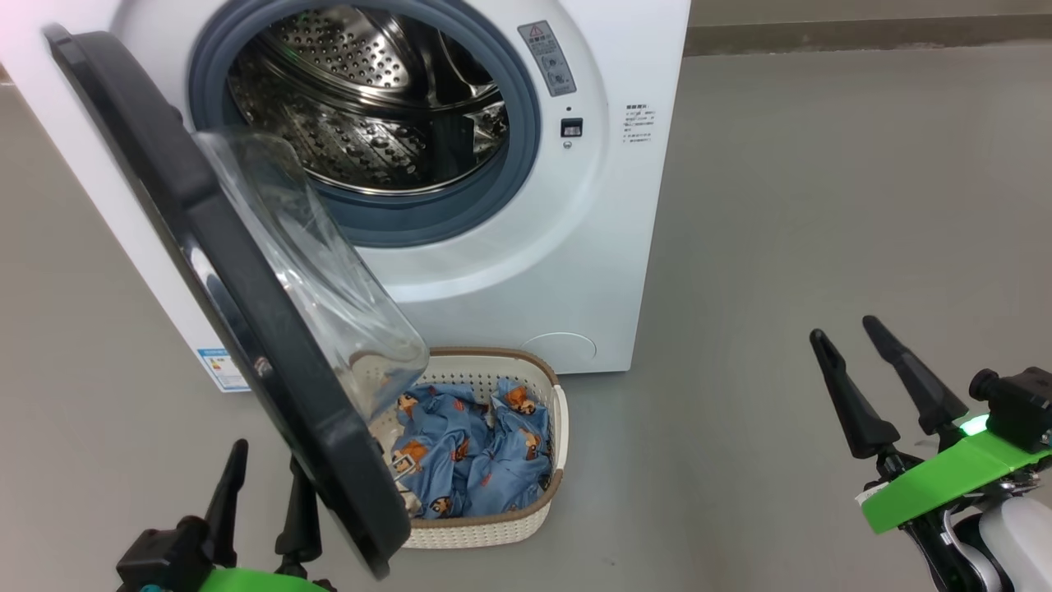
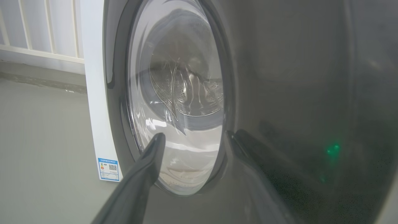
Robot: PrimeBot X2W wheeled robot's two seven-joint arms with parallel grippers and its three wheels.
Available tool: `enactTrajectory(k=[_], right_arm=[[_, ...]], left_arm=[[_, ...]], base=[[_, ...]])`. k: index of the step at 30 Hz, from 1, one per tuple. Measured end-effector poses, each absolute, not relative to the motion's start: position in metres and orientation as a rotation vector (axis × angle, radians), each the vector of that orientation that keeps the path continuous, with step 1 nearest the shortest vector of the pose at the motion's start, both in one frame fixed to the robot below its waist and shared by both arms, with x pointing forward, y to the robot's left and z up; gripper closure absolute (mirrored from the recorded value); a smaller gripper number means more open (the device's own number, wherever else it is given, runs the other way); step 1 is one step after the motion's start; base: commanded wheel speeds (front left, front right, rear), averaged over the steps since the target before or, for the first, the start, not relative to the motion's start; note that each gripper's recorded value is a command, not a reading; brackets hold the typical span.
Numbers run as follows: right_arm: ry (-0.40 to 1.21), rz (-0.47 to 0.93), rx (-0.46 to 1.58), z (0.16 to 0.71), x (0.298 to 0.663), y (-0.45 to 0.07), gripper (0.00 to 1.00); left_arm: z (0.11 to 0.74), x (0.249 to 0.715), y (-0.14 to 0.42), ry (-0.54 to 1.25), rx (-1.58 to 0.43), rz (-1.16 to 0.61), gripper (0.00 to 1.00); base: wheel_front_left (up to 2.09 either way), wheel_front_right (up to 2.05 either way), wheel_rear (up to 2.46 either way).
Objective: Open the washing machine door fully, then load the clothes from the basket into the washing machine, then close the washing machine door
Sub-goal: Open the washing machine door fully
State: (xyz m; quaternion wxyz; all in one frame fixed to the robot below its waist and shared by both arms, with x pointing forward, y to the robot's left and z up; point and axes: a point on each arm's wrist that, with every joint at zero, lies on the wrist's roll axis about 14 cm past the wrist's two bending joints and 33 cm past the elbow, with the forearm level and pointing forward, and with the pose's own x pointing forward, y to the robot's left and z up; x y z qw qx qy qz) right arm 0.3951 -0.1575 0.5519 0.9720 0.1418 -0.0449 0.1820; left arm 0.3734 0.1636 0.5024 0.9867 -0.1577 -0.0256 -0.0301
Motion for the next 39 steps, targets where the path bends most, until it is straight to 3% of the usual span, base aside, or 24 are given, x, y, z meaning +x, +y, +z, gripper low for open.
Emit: enactTrajectory(k=[13, 39], right_arm=[[-0.112, 0.221, 0.216, 0.535, 0.388, -0.178, 0.00], [-0.078, 0.217, 0.208, 0.524, 0.387, -0.180, 0.00]], left_arm=[[0.501, 0.373, 0.165, -0.050, -0.320, -0.053, 0.00], [0.504, 0.372, 0.168, -0.060, -0.326, -0.042, 0.00]], base=[[0.00, 0.00, 0.00], [0.00, 0.00, 0.00]])
